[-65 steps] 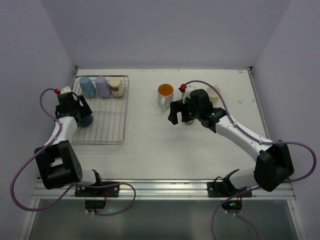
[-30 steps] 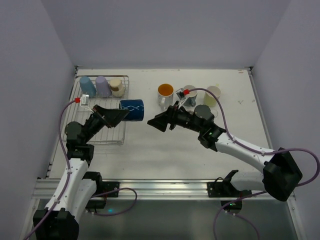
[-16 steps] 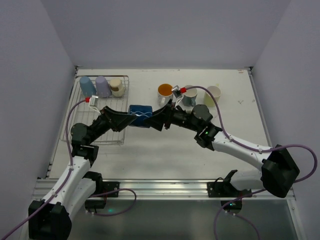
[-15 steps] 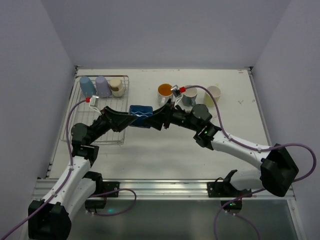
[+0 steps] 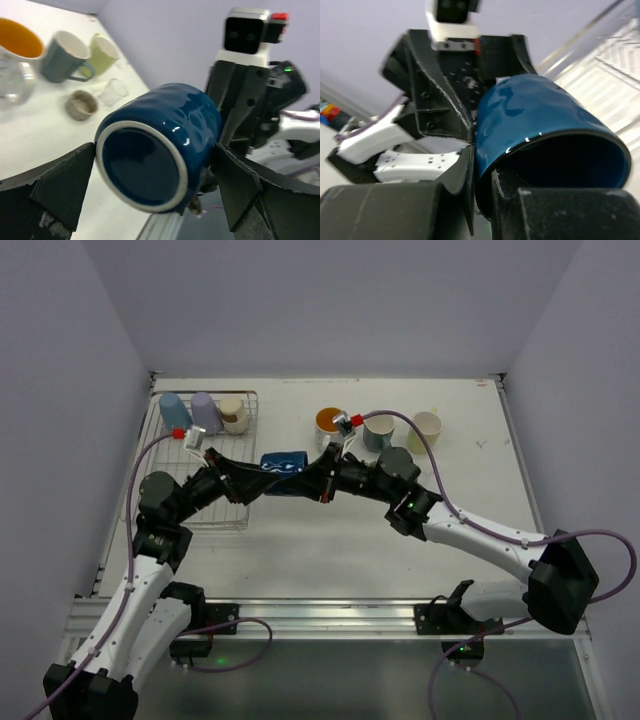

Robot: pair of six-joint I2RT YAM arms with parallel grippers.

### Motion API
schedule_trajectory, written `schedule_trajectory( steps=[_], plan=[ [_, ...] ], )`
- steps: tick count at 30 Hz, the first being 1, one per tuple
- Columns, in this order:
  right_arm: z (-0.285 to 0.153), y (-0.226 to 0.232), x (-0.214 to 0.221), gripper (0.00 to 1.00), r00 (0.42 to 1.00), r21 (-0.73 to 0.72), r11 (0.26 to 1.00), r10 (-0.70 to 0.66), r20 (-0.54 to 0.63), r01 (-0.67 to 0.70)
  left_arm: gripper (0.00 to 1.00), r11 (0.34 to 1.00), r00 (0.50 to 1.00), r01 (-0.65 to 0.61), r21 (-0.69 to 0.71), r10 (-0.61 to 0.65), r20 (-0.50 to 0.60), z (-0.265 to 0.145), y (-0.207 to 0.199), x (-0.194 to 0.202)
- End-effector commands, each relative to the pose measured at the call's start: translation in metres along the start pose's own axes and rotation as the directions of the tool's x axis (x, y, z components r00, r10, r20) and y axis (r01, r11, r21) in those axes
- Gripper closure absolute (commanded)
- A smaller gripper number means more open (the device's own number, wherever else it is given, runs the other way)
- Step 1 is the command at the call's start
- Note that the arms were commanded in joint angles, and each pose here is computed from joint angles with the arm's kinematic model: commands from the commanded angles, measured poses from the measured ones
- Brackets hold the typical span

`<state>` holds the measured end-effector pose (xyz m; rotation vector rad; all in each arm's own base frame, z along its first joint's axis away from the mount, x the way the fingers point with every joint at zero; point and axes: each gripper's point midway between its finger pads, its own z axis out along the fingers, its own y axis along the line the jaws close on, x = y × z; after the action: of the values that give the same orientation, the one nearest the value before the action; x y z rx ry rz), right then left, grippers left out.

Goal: Unload the cups from the dish rack

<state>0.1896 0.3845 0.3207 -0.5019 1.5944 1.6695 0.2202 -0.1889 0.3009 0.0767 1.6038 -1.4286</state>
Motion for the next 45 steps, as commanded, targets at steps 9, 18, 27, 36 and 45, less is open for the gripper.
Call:
schedule_trajectory(
  steps=[9, 18, 27, 36, 45],
  plan=[
    [-0.057, -0.149, 0.024, 1.00, 0.896, 0.642, 0.674, -0.068, -0.439, 0.366, 0.00, 0.712, 0.884, -0.411, -0.569, 0.463, -0.059, -0.049, 0.078, -0.051],
    [-0.051, -0.227, 0.037, 1.00, 0.757, 0.664, 0.493, 0.014, -0.653, 0.563, 0.00, 0.665, 0.877, -0.422, -0.616, 0.472, -0.090, -0.056, 0.088, -0.052],
    [-0.052, -0.267, 0.052, 1.00, 0.684, 0.636, 0.445, 0.069, -0.726, 0.630, 0.00, 0.659, 0.879, -0.419, -0.625, 0.466, -0.098, -0.056, 0.093, -0.052],
    [-0.055, -0.256, 0.040, 0.41, 0.697, 0.645, 0.433, 0.053, -0.716, 0.630, 0.00, 0.652, 0.897, -0.388, -0.651, 0.430, -0.103, -0.049, 0.102, -0.058],
    [-0.057, -0.188, 0.013, 0.30, 0.821, 0.657, 0.555, -0.088, -0.564, 0.511, 0.02, 0.650, 0.925, -0.265, -0.713, 0.379, 0.002, -0.024, 0.117, -0.092]
  ],
)
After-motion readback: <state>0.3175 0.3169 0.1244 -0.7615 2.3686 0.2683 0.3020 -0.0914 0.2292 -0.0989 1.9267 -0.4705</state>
